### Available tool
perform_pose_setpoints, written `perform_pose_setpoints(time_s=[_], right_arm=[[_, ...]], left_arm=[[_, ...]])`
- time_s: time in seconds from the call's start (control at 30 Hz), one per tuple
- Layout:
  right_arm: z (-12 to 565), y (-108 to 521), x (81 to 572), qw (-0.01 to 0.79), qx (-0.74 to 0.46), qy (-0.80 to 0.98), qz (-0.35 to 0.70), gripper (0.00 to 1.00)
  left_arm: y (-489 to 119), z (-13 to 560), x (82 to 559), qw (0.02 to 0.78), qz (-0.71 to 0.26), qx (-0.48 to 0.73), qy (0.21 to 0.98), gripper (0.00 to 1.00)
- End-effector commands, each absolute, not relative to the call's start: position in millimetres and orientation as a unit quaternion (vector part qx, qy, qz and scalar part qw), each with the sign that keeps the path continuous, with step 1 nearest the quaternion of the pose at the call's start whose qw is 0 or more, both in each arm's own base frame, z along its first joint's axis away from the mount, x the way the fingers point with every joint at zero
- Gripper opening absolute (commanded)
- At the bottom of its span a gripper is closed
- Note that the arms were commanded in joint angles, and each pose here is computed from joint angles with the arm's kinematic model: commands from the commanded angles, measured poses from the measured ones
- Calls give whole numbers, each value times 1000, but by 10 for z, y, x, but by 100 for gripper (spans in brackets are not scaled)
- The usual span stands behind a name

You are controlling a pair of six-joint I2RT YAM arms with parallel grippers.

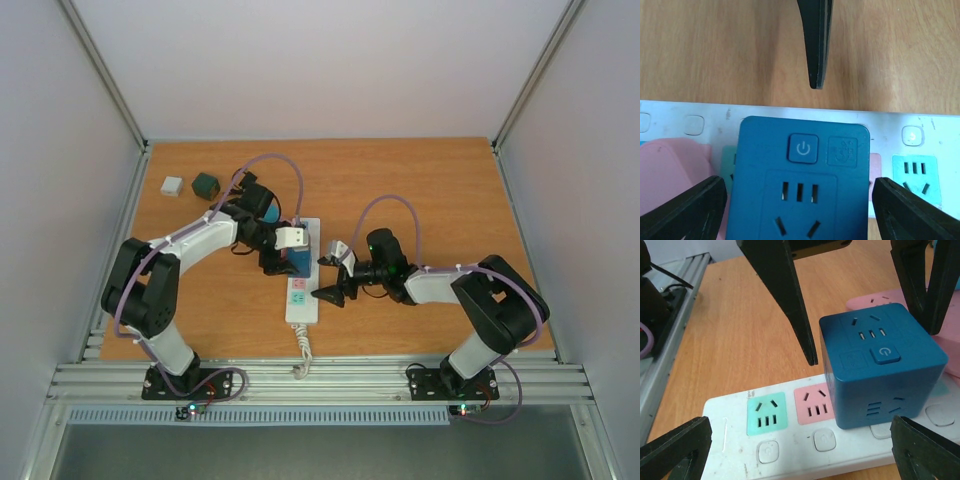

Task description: Pull the plug off the socket

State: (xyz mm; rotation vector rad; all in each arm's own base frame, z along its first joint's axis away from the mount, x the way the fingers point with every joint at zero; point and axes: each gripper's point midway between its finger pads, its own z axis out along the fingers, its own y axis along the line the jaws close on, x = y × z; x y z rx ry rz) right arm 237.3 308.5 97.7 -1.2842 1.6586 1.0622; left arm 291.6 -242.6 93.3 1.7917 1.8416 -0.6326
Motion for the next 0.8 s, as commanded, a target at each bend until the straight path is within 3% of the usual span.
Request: perform_pose_setpoints(time_s=[0.0, 0.37, 0.77], right_arm=[[1172, 3171, 2443, 477, -527, 598, 371, 99], [1098, 3127, 2448, 514, -520, 591, 341, 99], [938, 3349, 2310, 484, -554, 582, 347, 98]], left_arm=[[-2453, 849, 2863, 244, -236, 669, 661, 79], [-2379, 830, 2706, 245, -232, 685, 646, 50], [-2302, 916, 2352, 223, -266, 700, 624, 41]])
